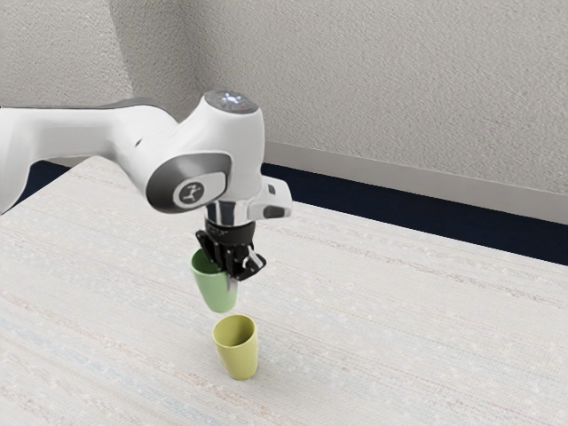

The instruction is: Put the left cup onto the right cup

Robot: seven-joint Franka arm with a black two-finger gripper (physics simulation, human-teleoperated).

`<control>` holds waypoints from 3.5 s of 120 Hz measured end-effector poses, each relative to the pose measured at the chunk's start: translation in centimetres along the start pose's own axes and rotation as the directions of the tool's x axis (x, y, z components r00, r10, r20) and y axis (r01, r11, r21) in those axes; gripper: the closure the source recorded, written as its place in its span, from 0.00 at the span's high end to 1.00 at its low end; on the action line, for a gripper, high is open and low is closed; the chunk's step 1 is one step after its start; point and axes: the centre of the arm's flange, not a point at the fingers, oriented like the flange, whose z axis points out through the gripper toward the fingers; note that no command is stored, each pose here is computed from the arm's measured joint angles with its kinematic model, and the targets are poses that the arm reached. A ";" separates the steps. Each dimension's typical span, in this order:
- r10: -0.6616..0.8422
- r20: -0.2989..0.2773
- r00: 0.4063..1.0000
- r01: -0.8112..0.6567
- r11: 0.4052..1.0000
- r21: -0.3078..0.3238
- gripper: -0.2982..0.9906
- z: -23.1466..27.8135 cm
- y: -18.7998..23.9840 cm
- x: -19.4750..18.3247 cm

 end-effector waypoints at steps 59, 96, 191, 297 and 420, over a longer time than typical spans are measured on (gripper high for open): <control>-0.018 -0.002 1.000 0.018 1.000 -0.008 0.16 -0.3 2.8 -0.1; -0.045 0.032 0.998 0.046 0.999 -0.018 0.16 1.5 3.1 0.4; -0.091 0.068 0.994 0.093 0.995 -0.030 0.16 4.0 2.8 1.2; -0.116 0.078 0.990 0.119 0.992 -0.041 0.64 4.2 3.1 1.2; -0.097 0.033 0.995 0.098 0.994 -0.050 0.77 -3.8 2.5 2.3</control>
